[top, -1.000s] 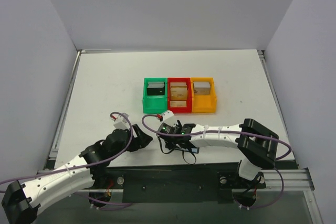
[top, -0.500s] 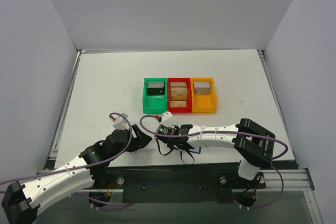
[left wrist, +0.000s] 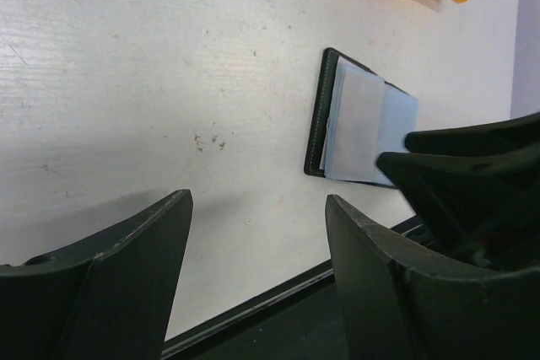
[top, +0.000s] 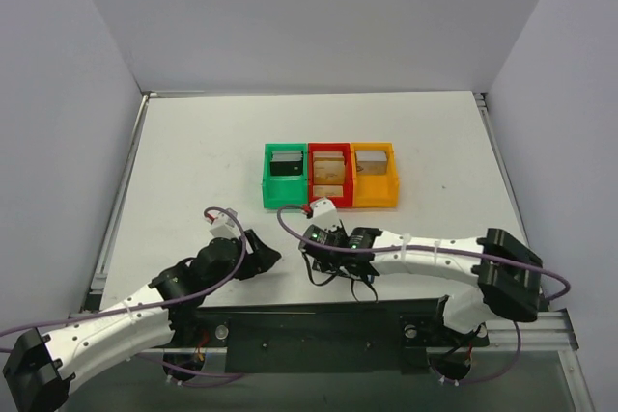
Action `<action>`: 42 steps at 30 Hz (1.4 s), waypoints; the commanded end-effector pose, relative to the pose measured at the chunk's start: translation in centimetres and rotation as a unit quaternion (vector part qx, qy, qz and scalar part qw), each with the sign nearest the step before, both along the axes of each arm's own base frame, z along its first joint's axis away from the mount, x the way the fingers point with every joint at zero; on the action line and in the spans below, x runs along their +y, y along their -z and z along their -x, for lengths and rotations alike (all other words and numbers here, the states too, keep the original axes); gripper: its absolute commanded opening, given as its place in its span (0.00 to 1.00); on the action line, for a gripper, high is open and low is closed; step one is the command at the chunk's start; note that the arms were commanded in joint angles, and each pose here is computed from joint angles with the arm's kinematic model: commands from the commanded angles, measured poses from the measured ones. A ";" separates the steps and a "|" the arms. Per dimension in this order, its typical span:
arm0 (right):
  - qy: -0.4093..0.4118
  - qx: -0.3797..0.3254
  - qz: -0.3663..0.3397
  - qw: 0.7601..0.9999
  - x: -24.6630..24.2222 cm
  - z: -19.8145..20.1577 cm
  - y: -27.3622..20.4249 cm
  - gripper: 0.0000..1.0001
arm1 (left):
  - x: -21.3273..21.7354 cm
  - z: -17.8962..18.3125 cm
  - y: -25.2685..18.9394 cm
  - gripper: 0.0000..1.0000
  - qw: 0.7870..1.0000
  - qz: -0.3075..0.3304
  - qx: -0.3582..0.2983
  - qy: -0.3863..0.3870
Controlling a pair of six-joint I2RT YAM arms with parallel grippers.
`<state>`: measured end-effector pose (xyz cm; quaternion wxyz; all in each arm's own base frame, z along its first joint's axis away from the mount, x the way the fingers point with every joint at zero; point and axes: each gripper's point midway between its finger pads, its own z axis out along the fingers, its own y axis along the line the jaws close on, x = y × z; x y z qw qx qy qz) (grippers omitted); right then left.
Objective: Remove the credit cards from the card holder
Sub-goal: Remove the credit card from the card holder.
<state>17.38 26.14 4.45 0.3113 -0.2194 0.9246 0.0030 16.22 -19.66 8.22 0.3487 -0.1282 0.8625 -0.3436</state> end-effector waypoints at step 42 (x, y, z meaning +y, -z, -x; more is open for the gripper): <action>0.191 0.104 -0.185 0.958 -11.8 2.1 3.9 0.48 | -15.9 -1.9 0.3 0.78 0.987 -0.023 0.013 0.155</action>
